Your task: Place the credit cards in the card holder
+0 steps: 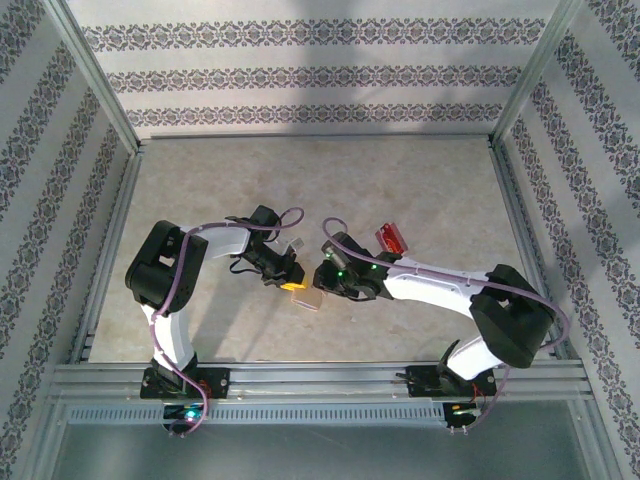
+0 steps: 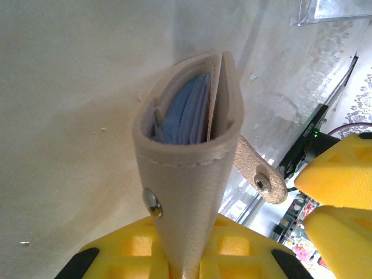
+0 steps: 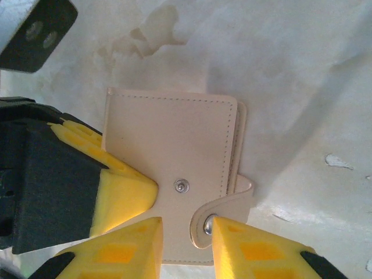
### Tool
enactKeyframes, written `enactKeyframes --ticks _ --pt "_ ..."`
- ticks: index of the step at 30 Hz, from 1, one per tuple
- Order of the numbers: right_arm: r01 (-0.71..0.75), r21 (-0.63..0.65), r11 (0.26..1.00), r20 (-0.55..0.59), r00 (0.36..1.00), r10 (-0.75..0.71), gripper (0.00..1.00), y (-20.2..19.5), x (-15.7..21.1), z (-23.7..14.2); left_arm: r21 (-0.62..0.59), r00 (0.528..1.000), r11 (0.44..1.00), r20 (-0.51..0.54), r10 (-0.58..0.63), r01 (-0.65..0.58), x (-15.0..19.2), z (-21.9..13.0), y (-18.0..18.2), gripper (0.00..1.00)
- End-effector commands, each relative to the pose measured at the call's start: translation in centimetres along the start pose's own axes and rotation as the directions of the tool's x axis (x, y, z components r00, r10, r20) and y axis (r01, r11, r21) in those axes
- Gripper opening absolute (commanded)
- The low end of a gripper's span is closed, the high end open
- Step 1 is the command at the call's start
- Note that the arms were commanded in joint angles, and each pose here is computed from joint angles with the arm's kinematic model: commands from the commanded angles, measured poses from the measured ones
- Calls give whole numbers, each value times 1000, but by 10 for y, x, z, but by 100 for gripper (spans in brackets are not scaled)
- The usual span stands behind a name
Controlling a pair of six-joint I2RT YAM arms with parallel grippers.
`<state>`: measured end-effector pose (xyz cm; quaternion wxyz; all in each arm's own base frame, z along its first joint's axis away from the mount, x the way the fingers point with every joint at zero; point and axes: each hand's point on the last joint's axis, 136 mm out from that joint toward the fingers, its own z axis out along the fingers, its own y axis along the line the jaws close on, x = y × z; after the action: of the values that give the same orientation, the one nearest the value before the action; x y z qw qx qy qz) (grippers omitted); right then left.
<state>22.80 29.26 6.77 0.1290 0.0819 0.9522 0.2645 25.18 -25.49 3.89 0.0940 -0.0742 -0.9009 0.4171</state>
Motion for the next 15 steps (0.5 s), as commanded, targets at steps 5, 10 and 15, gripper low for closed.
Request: enactKeyframes --ticks 5,10,15 --pt "25 40 999 -24 999 -24 22 -2 6 6 -81 1000 997 -16 -7 5 5 9 16 7" --pt "24 47 999 -17 1000 -23 12 -4 6 4 -81 1000 997 -15 -5 4 4 8 16 7" --pt "25 46 999 -13 1000 -25 1 -5 5 3 -82 1000 997 -17 -9 8 5 9 17 7"
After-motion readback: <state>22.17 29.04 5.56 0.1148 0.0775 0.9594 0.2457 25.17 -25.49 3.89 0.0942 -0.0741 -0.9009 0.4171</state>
